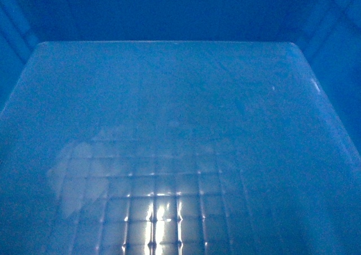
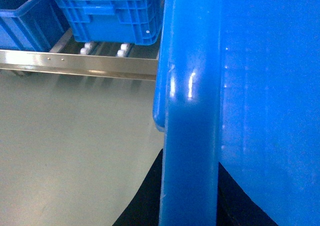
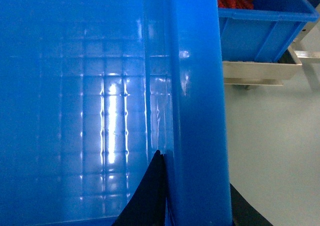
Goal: Place box next to blue box on left shelf
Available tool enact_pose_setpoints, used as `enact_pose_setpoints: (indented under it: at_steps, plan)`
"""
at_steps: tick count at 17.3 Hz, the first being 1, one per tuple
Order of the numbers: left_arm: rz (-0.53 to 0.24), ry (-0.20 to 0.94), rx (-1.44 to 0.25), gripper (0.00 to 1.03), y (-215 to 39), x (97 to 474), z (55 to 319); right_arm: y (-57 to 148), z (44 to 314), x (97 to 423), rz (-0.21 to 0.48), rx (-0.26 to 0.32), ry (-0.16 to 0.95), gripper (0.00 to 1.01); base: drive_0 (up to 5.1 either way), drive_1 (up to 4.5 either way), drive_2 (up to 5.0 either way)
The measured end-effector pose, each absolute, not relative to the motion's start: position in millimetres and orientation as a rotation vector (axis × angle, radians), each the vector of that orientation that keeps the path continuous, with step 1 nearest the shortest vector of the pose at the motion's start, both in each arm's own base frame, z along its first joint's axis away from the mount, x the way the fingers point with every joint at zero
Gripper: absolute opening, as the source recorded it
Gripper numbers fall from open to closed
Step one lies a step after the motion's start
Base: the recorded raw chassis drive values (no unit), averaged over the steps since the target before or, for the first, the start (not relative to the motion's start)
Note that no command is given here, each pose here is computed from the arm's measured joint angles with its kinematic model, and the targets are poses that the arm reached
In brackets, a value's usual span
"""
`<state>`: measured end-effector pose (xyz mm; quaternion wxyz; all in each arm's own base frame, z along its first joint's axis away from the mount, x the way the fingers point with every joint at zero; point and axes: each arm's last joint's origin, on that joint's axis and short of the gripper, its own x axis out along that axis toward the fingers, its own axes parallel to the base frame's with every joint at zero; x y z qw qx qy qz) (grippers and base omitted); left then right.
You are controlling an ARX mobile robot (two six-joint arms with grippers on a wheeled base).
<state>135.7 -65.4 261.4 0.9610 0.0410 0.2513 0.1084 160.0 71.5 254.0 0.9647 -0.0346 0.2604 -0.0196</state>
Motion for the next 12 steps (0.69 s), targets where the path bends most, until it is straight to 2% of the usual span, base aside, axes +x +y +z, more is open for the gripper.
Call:
enact_pose_setpoints:
  at_steps: [12]
  plan:
    - [0.217,0.516,0.086,0.13,-65.5,135.7,260.6,71.4,253.2,159.7,-0.04,-0.074,0.535,0.13,0.0,0.0,0.0]
